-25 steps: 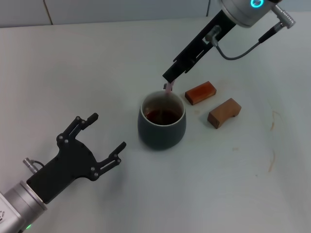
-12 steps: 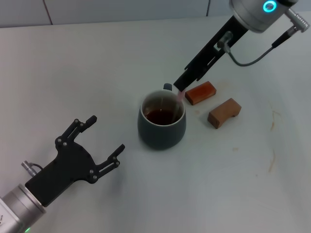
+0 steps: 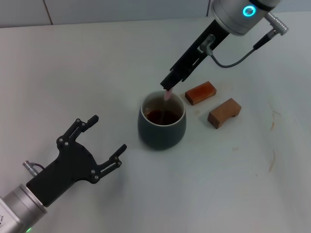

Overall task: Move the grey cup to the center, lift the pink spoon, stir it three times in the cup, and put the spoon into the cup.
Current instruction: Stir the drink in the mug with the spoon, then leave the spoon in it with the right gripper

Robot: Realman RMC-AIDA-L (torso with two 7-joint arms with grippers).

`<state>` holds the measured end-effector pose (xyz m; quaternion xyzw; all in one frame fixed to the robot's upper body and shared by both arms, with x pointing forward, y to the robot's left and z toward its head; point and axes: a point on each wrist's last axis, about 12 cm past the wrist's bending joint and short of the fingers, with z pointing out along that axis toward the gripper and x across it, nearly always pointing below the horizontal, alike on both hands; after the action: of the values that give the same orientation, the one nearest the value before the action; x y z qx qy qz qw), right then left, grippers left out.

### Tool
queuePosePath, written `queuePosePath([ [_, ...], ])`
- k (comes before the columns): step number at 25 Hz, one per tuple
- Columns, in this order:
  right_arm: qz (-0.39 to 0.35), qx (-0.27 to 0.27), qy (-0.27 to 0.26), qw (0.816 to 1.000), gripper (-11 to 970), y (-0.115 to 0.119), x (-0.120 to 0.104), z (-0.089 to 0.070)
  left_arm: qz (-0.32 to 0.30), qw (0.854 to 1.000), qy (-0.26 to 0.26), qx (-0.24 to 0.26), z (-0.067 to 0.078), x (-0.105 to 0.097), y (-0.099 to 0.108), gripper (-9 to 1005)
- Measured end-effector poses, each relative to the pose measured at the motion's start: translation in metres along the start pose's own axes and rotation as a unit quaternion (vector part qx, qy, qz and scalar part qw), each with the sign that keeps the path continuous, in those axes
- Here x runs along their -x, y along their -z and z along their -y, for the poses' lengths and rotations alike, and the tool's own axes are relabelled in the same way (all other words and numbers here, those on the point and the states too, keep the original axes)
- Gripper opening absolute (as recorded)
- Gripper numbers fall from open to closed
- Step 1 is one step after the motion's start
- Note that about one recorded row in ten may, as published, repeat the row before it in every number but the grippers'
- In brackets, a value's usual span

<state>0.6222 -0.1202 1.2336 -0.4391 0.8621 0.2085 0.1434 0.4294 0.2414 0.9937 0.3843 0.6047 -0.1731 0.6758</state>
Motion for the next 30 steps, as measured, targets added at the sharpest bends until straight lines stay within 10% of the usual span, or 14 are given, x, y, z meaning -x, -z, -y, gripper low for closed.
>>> queuePosePath([
  [30,-0.003,-0.025,0.008,1.0,136,0.003,0.0,0.006,-0.003,1.0,0.002,0.0,0.002,-0.001,0.004,863],
])
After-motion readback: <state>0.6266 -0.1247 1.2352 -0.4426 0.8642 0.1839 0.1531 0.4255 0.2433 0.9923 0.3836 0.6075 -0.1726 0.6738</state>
